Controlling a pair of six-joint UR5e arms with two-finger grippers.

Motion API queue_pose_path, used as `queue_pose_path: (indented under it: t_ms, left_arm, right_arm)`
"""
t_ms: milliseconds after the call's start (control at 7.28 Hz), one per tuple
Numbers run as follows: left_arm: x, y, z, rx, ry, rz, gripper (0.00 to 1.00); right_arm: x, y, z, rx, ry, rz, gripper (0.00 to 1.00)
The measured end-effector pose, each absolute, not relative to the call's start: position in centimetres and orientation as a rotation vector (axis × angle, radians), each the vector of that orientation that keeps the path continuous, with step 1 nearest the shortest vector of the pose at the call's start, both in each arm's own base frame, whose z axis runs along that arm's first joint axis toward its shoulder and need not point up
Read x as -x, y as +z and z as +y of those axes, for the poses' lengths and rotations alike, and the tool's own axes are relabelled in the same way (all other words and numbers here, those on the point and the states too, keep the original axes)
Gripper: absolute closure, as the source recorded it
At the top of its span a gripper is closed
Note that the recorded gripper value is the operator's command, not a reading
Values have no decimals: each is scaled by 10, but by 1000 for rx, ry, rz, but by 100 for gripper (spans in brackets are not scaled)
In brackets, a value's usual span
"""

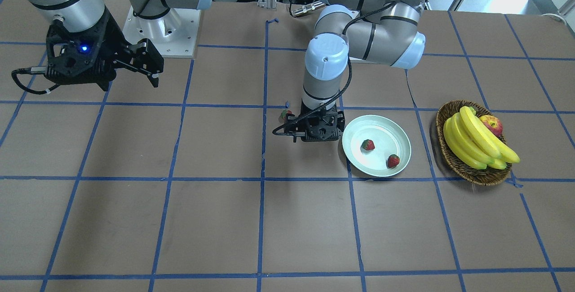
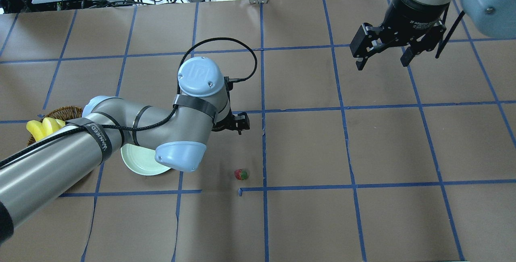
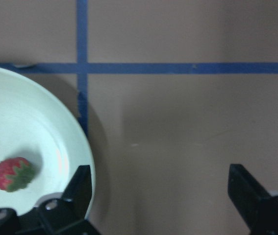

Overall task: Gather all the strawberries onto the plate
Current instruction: 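Reach the left gripper to the farthest strawberry and grasp it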

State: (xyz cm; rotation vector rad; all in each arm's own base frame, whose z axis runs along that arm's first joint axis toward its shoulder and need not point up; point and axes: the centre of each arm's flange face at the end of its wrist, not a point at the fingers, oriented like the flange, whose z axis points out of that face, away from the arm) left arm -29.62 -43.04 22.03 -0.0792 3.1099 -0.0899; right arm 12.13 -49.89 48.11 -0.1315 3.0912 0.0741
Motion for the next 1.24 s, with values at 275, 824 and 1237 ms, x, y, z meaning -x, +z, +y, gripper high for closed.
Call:
queue_pose_path:
  t_ms: [275, 824, 1237]
  left_arm:
    - [316, 191, -389, 36, -59, 3104, 7]
    - [314, 169, -365, 7, -21, 3093, 100]
    - [313, 171, -368, -22, -15, 3091, 100]
  right_arm:
    - [-124, 481, -498, 138, 75, 3091, 0]
    - [-124, 480, -499, 140, 76, 3091, 0]
    - [-124, 480, -499, 140, 76, 3091, 0]
